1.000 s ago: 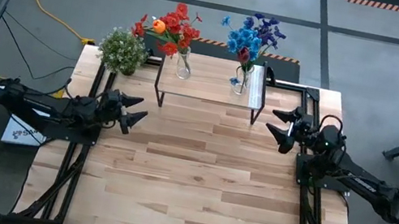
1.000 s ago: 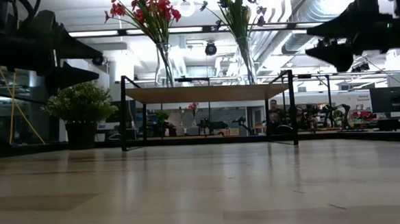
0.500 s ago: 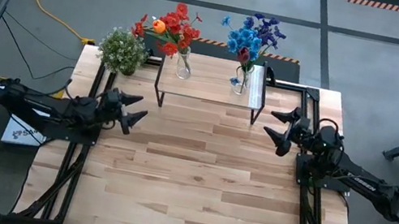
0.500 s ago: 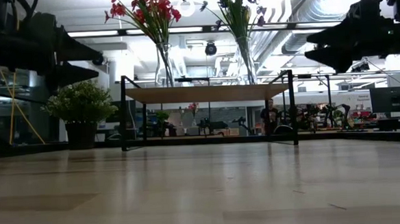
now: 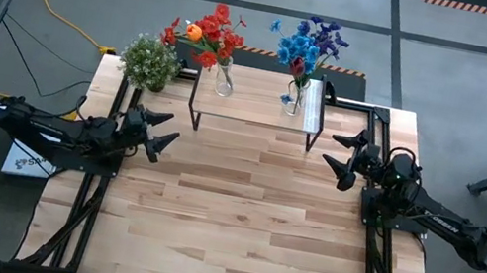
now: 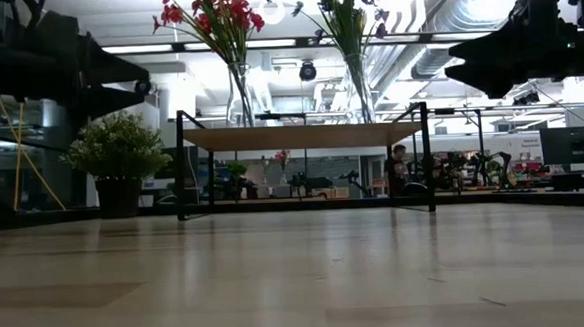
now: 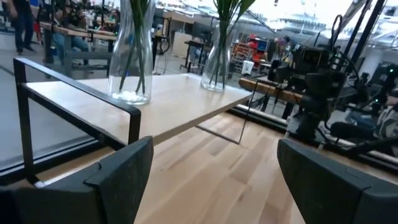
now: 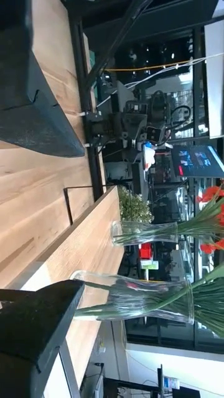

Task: Pick and place flowers into a vace then onto a shelf
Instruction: Return to Home Position

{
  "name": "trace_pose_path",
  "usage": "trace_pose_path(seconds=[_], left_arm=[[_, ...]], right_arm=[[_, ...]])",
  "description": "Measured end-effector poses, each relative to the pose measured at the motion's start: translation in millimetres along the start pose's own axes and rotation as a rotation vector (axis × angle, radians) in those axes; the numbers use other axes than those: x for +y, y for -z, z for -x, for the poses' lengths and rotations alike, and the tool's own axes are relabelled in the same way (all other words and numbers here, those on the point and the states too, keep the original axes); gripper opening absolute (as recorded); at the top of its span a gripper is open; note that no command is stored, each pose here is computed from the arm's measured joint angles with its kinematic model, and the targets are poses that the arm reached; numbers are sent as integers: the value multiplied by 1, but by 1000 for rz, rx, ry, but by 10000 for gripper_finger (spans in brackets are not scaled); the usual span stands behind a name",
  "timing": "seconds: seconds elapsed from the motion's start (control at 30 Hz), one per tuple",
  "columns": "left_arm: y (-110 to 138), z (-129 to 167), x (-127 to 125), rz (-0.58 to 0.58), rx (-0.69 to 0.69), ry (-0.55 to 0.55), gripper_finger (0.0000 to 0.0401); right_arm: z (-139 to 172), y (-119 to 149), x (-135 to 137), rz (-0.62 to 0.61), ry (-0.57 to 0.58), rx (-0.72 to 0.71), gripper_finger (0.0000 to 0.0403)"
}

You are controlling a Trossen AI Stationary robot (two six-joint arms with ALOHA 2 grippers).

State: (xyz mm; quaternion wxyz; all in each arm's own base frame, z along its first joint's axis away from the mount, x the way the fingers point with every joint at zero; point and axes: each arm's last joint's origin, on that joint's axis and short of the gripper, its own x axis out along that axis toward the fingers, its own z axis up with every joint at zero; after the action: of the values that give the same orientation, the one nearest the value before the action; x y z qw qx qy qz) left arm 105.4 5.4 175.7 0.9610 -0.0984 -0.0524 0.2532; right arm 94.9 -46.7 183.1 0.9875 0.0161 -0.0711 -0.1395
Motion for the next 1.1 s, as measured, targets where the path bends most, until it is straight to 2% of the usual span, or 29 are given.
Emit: trace_pose_path(seconds=[0.17,0.37,0.47,0.6,0.83,1.1], left_arm=[[4,0,0,-8,35,6,376],[17,1,3,54,160,8,376],[17,1,2,75,178,24,376],[17,1,2,79,177,25,376],[17,1,2,79,178,24,376],[16,1,2,79,178,23,376]], right_arm=[[0,1,0,4,5,13,328],[0,6,0,-15,6,57,328],[0,7,-1,-20,7,71,328],[0,6,0,-65,7,63,328],[0,6,0,-249,13,63,328],[0,6,0,-213,12,62,328]])
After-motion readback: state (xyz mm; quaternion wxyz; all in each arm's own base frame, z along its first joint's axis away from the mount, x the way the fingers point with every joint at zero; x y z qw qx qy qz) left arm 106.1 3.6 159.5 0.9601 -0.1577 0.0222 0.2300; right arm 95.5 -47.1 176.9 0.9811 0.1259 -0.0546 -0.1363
